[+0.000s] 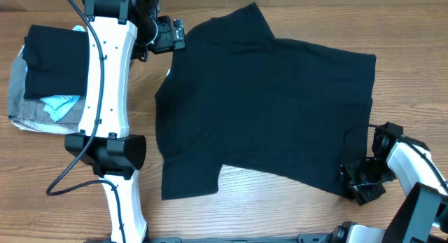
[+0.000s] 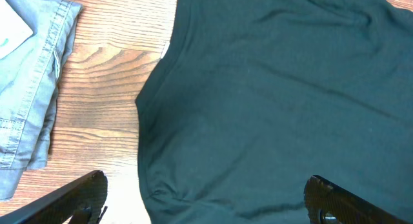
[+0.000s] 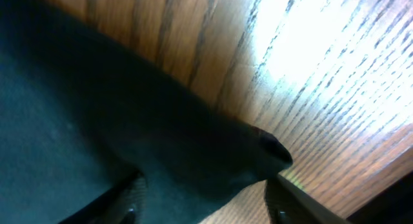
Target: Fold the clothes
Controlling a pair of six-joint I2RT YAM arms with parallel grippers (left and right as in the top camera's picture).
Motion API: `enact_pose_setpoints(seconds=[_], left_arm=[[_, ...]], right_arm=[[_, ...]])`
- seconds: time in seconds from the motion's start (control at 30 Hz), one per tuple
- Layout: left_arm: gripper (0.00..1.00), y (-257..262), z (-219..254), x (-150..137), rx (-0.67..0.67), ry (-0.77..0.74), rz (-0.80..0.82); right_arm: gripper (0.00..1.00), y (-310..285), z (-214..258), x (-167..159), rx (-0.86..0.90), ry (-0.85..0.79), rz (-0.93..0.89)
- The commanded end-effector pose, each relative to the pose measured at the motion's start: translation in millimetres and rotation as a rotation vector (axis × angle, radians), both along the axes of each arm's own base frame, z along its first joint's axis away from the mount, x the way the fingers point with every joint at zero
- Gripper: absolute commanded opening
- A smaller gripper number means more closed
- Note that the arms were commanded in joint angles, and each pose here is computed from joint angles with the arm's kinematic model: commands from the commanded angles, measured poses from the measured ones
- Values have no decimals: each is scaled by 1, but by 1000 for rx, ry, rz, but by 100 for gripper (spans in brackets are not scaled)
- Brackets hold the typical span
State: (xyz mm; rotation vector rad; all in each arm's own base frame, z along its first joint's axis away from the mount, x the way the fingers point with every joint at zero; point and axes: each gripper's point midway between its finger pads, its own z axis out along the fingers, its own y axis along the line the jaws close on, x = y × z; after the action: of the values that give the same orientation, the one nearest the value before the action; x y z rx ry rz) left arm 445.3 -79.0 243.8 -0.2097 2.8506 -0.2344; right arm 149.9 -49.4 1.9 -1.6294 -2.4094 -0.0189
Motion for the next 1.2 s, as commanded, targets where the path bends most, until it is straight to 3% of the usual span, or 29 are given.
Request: enact_pose_setpoints(seconds=[0.0, 0.37, 0.5, 0.6, 1.1, 1.13, 1.17], left_arm=[[100, -2, 10, -4, 4, -24, -11], [100, -2, 10, -4, 4, -24, -12], [100, -2, 10, -4, 4, -24, -12], [100, -2, 10, -4, 4, -24, -12], [100, -2, 10, -4, 4, -24, -12], [100, -2, 10, -4, 4, -24, -12], [100, -2, 10, -4, 4, -24, -12]], right_arm=[[54, -3, -1, 1, -13, -3, -7], [20, -3, -1, 1, -12, -3, -7], [19, -3, -1, 1, -11, -3, -8], [4, -3, -1, 1, -11, -3, -8], [4, -4, -2, 3, -15, -11, -6], [5, -3, -2, 2, -14, -11, -3], [21, -3, -2, 2, -14, -10, -3]])
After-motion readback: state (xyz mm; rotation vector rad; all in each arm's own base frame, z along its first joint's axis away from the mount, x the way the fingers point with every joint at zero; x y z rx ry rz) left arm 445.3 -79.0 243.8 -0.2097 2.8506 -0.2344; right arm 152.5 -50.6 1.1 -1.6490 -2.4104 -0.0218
